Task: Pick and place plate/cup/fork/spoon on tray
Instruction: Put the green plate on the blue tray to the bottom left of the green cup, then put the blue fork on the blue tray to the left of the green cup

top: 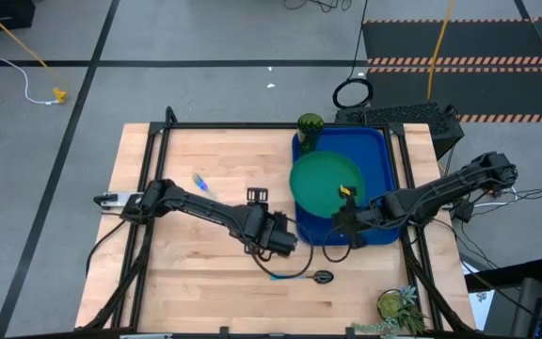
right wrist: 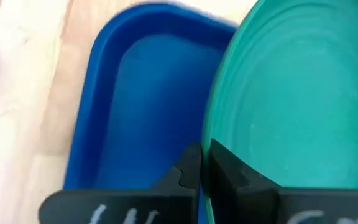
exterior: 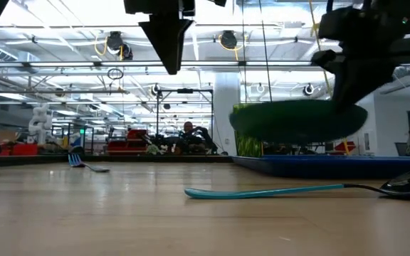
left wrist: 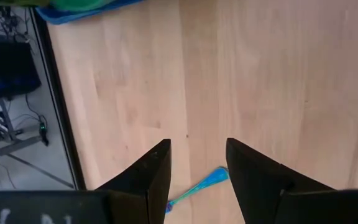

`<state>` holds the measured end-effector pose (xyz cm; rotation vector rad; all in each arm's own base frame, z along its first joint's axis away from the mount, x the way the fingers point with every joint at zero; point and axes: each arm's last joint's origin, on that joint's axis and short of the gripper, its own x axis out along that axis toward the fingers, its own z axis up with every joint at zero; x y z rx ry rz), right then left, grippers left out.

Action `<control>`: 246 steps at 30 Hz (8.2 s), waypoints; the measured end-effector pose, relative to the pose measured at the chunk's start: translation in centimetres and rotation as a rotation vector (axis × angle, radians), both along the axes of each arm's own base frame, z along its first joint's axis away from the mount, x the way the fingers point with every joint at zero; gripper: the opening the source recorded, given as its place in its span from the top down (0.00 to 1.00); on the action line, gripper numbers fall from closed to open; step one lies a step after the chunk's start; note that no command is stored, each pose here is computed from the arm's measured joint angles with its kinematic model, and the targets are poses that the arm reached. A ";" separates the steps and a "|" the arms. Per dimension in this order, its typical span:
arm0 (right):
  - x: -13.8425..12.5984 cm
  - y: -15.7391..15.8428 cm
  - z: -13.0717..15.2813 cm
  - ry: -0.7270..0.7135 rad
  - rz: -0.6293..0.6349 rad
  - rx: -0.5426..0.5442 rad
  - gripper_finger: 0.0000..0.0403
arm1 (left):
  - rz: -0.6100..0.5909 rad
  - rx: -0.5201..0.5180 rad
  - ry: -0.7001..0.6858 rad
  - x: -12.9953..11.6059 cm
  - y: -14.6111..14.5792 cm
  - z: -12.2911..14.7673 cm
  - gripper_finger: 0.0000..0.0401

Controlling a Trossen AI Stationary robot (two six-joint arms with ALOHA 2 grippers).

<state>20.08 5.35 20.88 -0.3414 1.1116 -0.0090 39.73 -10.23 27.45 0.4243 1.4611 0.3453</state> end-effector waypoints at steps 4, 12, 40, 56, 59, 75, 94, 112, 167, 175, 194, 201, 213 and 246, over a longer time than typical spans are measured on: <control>-0.5 -0.2 -0.2 0.047 -0.062 0.010 1.00 | 0.014 -0.001 -0.012 -0.1 -0.3 0.0 0.61; -1.0 -0.6 -0.4 0.096 -0.113 0.006 1.00 | 0.049 0.017 0.033 -0.5 -0.4 -1.8 0.61; -1.1 -4.9 -3.0 0.121 -0.258 -0.016 0.99 | 0.122 0.056 0.017 -1.1 -0.6 -7.5 0.61; -0.7 -5.8 -2.9 0.080 -0.280 -0.012 0.99 | 0.103 0.060 0.025 -1.1 -0.6 -7.5 0.61; -0.7 -5.8 -2.9 0.080 -0.286 -0.009 0.99 | 0.106 0.060 0.025 -1.1 -0.6 -7.5 0.61; -0.6 -5.8 -2.9 0.072 -0.287 0.013 0.86 | 0.102 0.058 0.012 -1.4 -1.7 -7.4 0.61; -0.3 -4.3 -2.0 -0.008 -0.229 0.036 0.69 | 0.127 0.082 0.085 -4.4 -5.7 -6.4 0.61; -2.0 -0.9 2.7 -0.246 -0.089 0.148 0.69 | -0.080 -0.033 0.066 -8.8 0.6 -2.3 0.61; -2.1 -0.5 2.8 -0.238 0.021 0.087 0.69 | -0.352 -0.310 0.230 -16.9 15.9 -14.2 0.89; -2.1 -0.5 2.8 -0.238 0.021 0.087 0.69 | -0.165 -0.308 0.144 -16.4 16.0 -13.8 0.97; -2.7 -0.5 4.4 -0.341 -0.031 0.114 0.69 | -0.033 -0.200 -0.342 -8.4 12.6 -3.4 0.97; -3.7 1.0 6.0 -0.378 -0.053 0.083 0.69 | -0.083 -0.144 -0.541 -6.4 11.3 0.3 0.97; -4.5 3.9 9.6 -0.556 -0.036 0.039 0.69 | -0.154 -0.120 -0.848 -3.5 10.1 2.0 0.97; -6.3 7.0 12.0 -0.790 0.024 -0.252 0.69 | -0.216 -0.244 -0.806 11.9 7.2 -9.0 0.97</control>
